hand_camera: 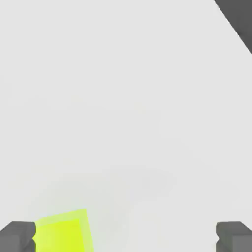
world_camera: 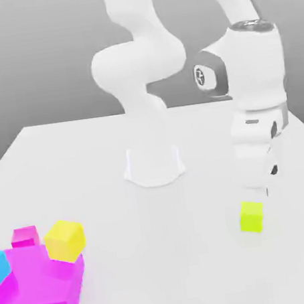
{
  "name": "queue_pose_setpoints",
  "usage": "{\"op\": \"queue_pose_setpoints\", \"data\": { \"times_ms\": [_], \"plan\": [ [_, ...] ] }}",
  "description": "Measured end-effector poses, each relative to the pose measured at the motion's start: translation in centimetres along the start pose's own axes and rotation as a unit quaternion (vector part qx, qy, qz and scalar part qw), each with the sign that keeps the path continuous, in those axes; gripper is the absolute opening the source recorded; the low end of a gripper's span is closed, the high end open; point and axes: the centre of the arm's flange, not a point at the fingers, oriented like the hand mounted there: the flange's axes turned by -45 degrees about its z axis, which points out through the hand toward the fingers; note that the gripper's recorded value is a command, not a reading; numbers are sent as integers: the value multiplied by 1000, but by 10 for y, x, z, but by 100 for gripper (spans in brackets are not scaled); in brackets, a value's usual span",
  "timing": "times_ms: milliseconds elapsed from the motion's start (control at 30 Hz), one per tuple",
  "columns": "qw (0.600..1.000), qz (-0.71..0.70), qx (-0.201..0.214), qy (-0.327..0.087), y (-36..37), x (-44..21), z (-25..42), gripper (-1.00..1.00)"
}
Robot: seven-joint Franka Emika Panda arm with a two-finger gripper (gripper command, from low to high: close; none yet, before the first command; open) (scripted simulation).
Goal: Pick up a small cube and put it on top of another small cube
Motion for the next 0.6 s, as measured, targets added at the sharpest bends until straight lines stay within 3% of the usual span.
{"op": "queue_pose_setpoints", "data": {
  "times_ms": [100,367,400,600],
  "plan": [
    [999,-42,5,-21,-21,-7,29,0],
    [999,-39,6,-24,-20,-14,84,0],
    [999,-39,7,-24,-20,-15,89,-100],
    [999,-39,7,-25,-21,-15,91,-100]
  ]
}}
